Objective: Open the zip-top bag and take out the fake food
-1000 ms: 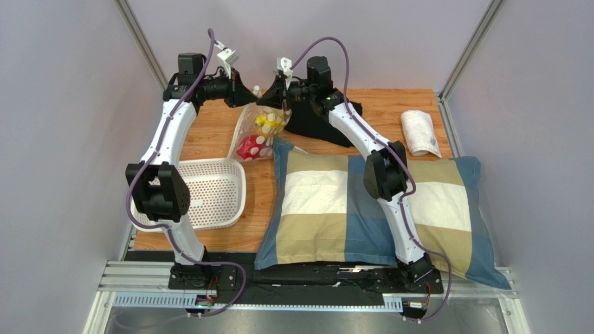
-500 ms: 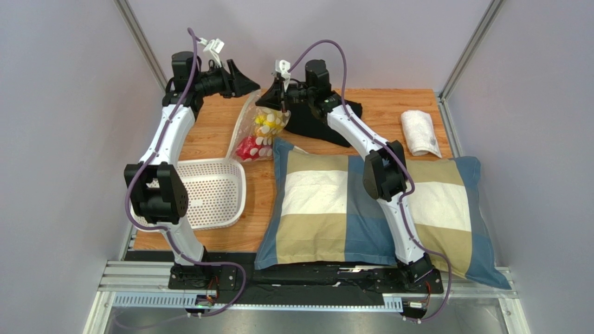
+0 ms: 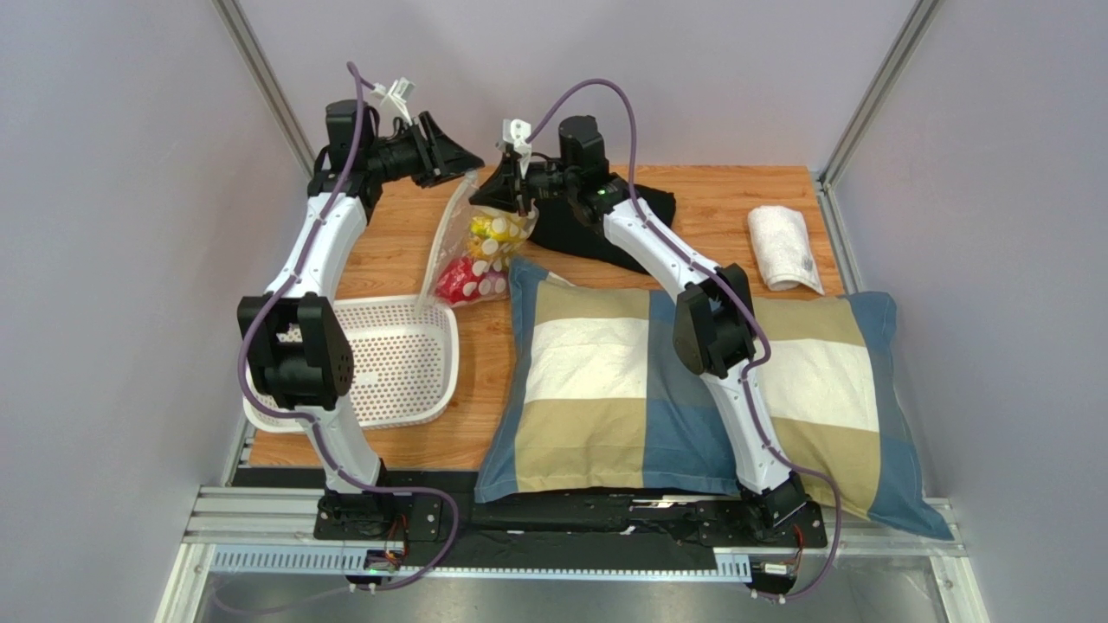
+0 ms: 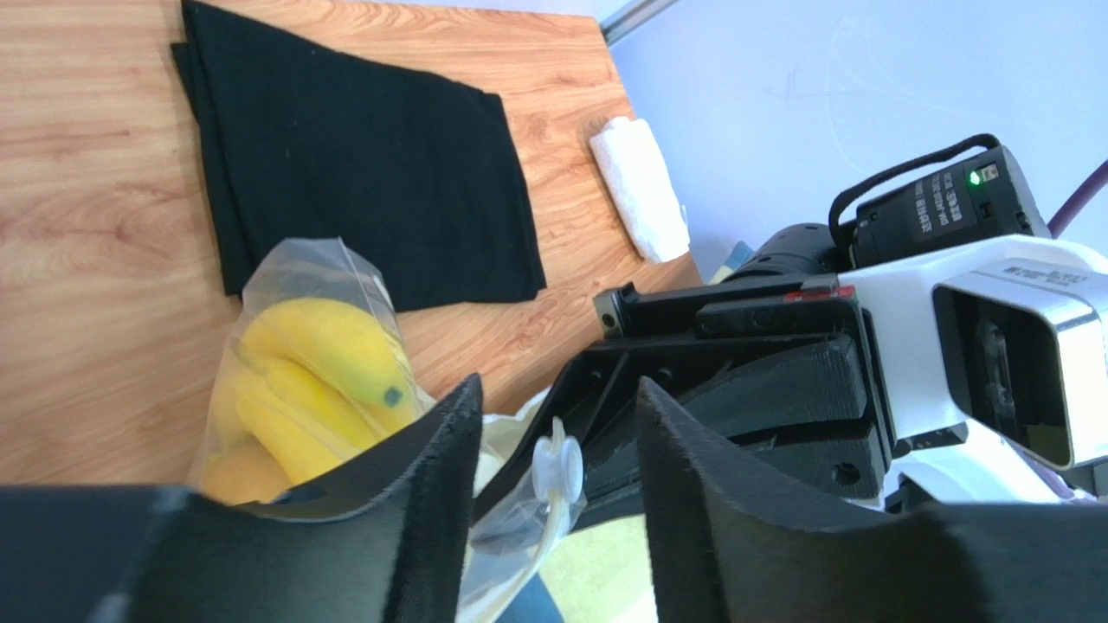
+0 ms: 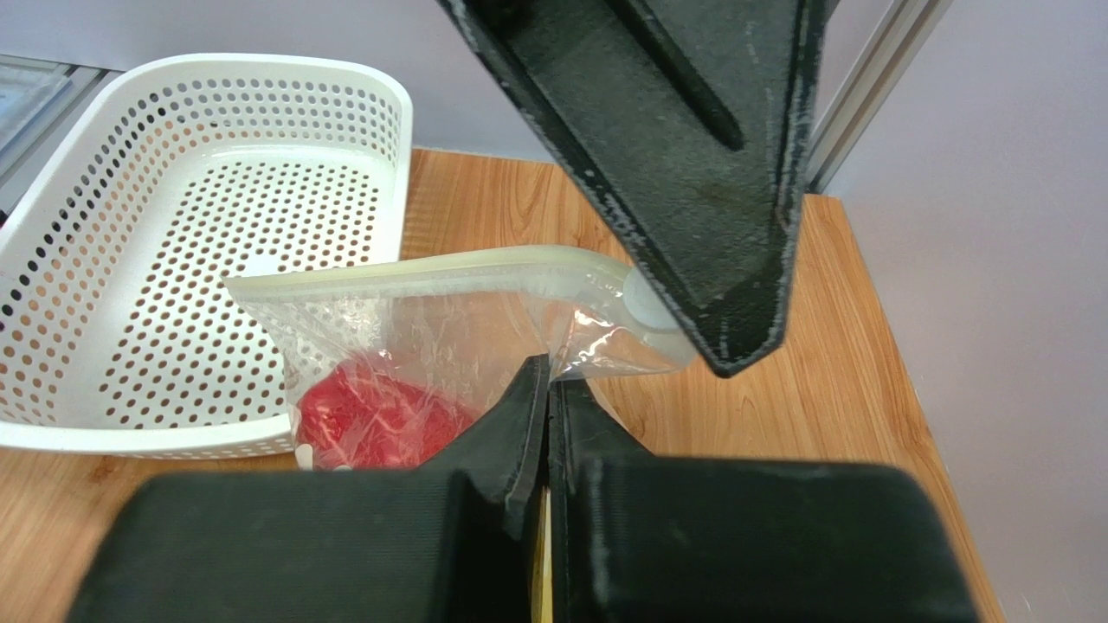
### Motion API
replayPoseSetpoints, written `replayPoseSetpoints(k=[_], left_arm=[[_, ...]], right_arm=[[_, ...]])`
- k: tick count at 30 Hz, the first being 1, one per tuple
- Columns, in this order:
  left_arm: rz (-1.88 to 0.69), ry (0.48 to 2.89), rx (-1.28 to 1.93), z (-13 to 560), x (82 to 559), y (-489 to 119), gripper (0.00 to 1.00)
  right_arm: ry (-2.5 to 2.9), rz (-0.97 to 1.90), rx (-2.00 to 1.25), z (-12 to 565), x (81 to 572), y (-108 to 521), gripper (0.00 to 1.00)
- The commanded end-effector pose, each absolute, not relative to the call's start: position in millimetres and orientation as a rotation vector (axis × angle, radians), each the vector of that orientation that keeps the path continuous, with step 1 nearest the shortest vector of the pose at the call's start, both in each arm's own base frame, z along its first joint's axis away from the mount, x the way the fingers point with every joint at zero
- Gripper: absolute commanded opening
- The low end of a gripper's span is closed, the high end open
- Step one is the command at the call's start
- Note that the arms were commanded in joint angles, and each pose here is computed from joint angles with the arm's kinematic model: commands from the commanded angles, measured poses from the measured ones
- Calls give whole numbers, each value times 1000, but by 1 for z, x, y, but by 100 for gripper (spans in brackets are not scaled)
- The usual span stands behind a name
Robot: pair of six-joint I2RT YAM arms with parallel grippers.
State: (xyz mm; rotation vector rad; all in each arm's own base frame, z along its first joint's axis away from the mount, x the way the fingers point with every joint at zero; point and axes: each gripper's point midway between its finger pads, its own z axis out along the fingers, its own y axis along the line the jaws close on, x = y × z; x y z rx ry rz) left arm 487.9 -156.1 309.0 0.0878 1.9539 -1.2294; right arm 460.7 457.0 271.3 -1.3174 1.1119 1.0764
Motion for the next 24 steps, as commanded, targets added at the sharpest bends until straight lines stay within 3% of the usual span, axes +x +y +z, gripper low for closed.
replayPoseSetpoints(k=[1, 6, 12, 13, 17, 18, 24], left_arm=[[-1214, 1910, 130, 330, 470, -154, 55], [-1201, 1928, 134, 329, 463, -153, 52], [-1184, 1915, 100, 330, 469, -141, 35], [-1193, 1909, 113, 333, 469, -142, 26], [-1201, 1916, 120, 330, 471, -142, 18], [-1196, 1915, 119, 331, 472, -141, 18], [-1223, 1936, 123, 325, 474, -143, 44]], right_arm=[[1014, 996, -1317, 314, 458, 451, 0], [1009, 997, -1315, 317, 457, 451, 0], [1013, 1010, -1320, 314, 456, 451, 0], [1011, 1003, -1318, 315, 457, 451, 0], [1004, 996, -1317, 318, 458, 450, 0], [998, 997, -1320, 319, 456, 452, 0], [1013, 1002, -1320, 317, 456, 454, 0]])
